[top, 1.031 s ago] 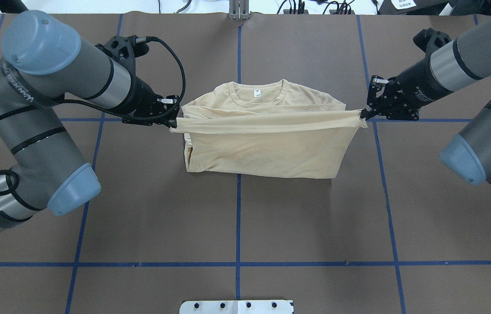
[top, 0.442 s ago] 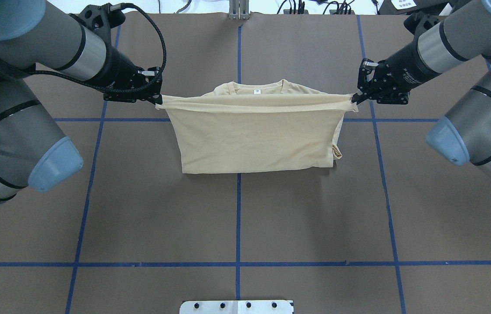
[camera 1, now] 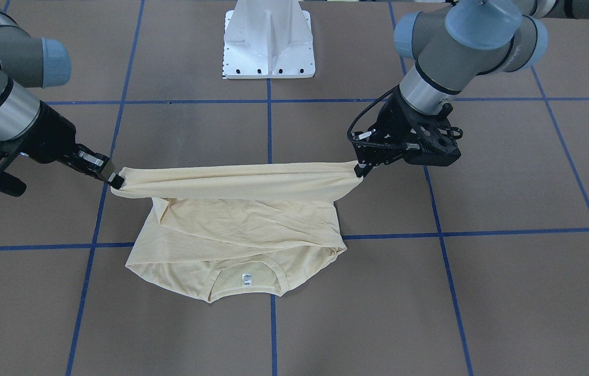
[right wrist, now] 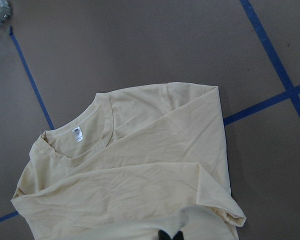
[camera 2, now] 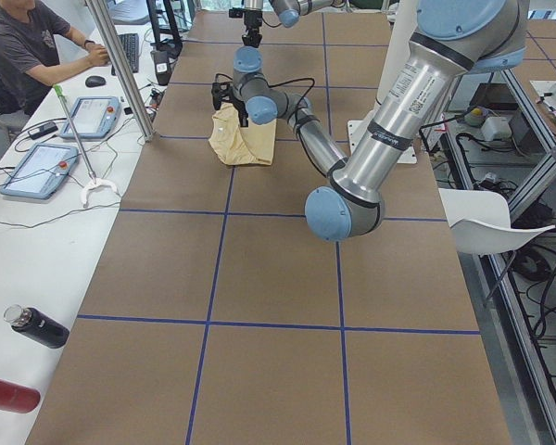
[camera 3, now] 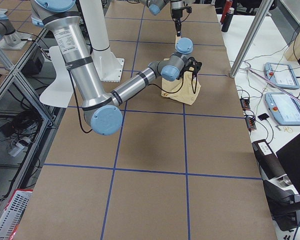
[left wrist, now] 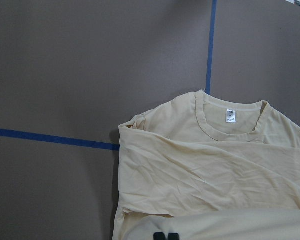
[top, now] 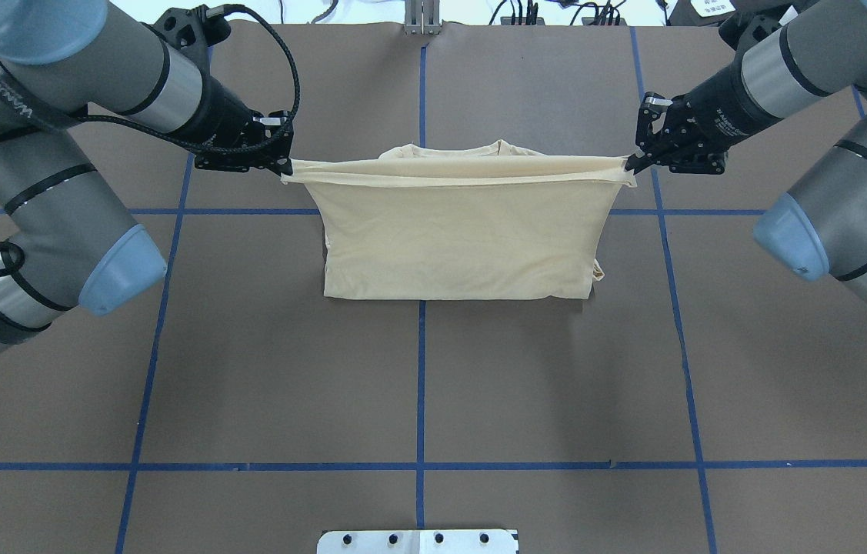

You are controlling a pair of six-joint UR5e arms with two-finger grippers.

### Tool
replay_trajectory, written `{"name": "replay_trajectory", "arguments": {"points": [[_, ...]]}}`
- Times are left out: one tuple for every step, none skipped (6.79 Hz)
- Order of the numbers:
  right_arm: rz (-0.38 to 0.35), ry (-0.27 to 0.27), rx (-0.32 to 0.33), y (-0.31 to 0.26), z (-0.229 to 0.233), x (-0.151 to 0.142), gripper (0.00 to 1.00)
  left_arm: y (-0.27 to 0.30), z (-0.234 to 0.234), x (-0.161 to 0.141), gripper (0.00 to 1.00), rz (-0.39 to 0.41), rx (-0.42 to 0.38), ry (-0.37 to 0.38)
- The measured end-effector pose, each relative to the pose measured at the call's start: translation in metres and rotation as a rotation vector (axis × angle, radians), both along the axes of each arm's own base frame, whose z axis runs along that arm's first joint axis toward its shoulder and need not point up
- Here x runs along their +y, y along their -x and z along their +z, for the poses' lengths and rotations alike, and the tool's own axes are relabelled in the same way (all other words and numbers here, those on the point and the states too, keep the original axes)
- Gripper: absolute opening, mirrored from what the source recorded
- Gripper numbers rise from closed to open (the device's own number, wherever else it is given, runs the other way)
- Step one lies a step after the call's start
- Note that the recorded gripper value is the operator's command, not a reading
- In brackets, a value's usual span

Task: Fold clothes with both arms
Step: 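Lift the hem with both grippers and carry it over toward the collar, then lower the hem onto the shirt near the collar with both grippers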

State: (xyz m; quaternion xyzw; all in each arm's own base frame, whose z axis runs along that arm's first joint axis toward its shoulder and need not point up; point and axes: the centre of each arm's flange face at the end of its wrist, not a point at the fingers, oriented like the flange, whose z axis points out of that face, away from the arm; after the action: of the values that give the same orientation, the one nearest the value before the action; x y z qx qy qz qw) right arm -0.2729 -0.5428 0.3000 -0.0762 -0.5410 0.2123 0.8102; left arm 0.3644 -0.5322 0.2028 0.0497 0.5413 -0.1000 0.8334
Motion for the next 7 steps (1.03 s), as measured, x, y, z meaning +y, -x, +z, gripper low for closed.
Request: {"name": "replay_trajectory", "arguments": {"points": [[0.001,0.001,-0.001,0.002,-0.002,-0.004,0.0,-0.004,0.001,-0.004,0.0,-0.001,0.002,0.0],[0.002,0.002,-0.002,0.006,-0.007,-0.009,0.0,-0.007,0.001,-0.007,0.0,-0.001,0.002,0.0],[0.001,0.006,0.003,0.009,-0.004,-0.014,0.0,-0.011,0.002,-0.011,0.0,0.0,-0.002,0.004],[-0.003,0.016,0.014,0.015,0.004,-0.022,0.0,-0.019,0.008,-0.017,0.0,0.001,-0.004,0.007],[-0.003,0.027,0.025,0.023,0.009,-0.032,0.0,-0.029,0.016,-0.023,0.0,0.002,0.008,0.003],[0.001,0.038,0.04,0.032,0.014,-0.043,0.0,-0.038,0.026,-0.029,0.0,0.001,0.023,-0.001],[0.006,0.049,0.056,0.04,0.019,-0.054,0.0,-0.047,0.032,-0.037,0.0,0.001,0.035,-0.007]]}}
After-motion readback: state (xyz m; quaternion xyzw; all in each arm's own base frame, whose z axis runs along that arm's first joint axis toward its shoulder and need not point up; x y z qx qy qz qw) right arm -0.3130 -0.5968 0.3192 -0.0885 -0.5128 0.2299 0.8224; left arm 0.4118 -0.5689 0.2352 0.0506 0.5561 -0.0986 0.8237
